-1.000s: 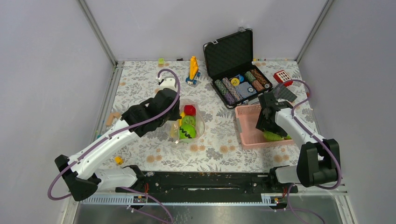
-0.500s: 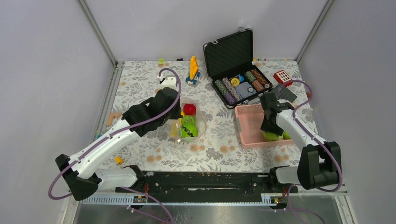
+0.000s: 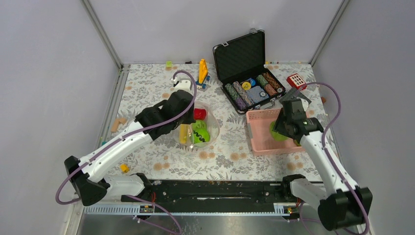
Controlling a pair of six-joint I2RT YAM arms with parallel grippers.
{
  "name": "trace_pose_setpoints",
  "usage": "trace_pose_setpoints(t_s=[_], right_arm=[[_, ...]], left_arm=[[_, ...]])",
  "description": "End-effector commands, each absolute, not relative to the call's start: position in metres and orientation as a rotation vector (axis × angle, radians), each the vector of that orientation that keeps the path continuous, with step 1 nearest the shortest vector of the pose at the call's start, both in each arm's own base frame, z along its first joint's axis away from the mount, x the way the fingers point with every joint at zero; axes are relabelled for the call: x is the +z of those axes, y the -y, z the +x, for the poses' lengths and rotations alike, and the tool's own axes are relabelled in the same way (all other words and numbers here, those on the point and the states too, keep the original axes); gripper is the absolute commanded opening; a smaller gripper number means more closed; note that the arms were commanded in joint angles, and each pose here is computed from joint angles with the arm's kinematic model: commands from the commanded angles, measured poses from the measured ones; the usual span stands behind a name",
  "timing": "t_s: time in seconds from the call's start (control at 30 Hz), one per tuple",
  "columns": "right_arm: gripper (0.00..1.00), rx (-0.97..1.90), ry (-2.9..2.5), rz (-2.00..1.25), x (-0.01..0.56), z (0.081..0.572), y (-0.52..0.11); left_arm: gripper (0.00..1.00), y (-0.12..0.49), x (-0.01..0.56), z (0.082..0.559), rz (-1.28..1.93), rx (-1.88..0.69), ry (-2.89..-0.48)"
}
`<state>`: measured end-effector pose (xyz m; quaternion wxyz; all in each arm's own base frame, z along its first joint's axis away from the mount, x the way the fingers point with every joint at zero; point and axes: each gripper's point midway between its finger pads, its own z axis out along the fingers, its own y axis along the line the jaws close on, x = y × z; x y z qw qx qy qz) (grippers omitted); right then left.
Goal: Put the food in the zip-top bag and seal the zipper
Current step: Pick up the fake vegetable from the bin, then place the fake vegetable in the zipper food storage bag.
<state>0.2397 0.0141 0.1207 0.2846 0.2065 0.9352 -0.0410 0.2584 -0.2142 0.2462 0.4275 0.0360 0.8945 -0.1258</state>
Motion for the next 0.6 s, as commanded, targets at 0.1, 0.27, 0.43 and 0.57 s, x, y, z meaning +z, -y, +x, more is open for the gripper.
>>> trace_pose_setpoints(t_s=[0.1, 0.27, 0.43, 0.57], right_arm=[[0.28, 0.388, -2.229, 0.220, 0.197, 0.250, -0.073], [0.26, 0.716, -2.066, -0.011, 0.244, 0.234, -0.120], [0.26, 1.078, -1.900, -0.248, 0.286, 0.205, -0.170], [0.27, 1.255, -1.802, -0.414, 0.309, 0.183, -0.202]], left_arm=[[0.00, 0.230, 0.274, 0.269, 0.096, -0.399, -2.164], [0.00, 0.236, 0.273, 0.270, 0.108, -0.418, -2.170], [0.00, 0.240, 0.272, 0.268, 0.123, -0.437, -2.178], [0.00, 0.243, 0.270, 0.268, 0.135, -0.450, -2.187]])
